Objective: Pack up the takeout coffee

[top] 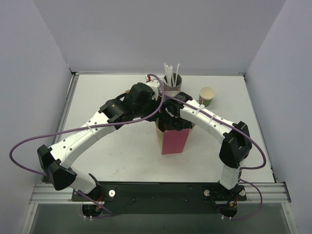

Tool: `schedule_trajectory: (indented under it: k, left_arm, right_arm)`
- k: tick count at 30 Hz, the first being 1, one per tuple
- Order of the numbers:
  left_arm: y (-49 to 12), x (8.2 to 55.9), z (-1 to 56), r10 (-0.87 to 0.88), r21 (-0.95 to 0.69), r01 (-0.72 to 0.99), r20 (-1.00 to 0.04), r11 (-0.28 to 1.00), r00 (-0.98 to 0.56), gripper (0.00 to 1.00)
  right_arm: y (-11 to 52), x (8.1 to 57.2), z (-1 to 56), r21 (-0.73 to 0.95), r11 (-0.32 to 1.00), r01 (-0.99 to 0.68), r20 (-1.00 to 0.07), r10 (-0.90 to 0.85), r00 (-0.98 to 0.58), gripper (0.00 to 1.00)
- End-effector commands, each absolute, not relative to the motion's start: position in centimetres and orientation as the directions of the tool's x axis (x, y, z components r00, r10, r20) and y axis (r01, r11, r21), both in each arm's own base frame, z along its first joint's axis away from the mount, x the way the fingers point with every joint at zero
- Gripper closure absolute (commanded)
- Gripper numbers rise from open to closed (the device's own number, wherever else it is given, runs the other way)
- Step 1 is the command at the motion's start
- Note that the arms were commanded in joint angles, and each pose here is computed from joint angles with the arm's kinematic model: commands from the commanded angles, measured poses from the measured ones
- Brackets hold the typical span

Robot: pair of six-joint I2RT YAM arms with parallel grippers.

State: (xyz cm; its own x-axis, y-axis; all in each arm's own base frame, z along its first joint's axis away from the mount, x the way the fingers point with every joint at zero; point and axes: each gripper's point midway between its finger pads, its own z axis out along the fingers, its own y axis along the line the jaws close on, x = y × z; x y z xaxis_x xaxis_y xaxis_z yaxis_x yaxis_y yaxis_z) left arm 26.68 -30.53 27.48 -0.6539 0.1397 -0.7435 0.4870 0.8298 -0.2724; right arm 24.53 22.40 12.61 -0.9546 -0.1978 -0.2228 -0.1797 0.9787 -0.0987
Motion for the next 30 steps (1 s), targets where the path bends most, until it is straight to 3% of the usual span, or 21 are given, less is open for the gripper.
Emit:
schedule_trajectory:
  k: [1,30]
  left_arm:
    - [-31.6,27.5,28.5,0.108,-0.290,0.494,-0.769,0.820,-0.631,1.00]
    - [-31.6,27.3,28.3,0.113,-0.294,0.499,-0.765,0.815,-0.634,1.00]
  right_arm:
    - [22.9,24.2,16.8,-0.043,0.979,-0.198,-0.315,-0.202,-0.927,0.00]
    - [24.2,25.1,16.1,-0.020,0.974,-0.224,-0.342,-0.217,-0.914,0.00]
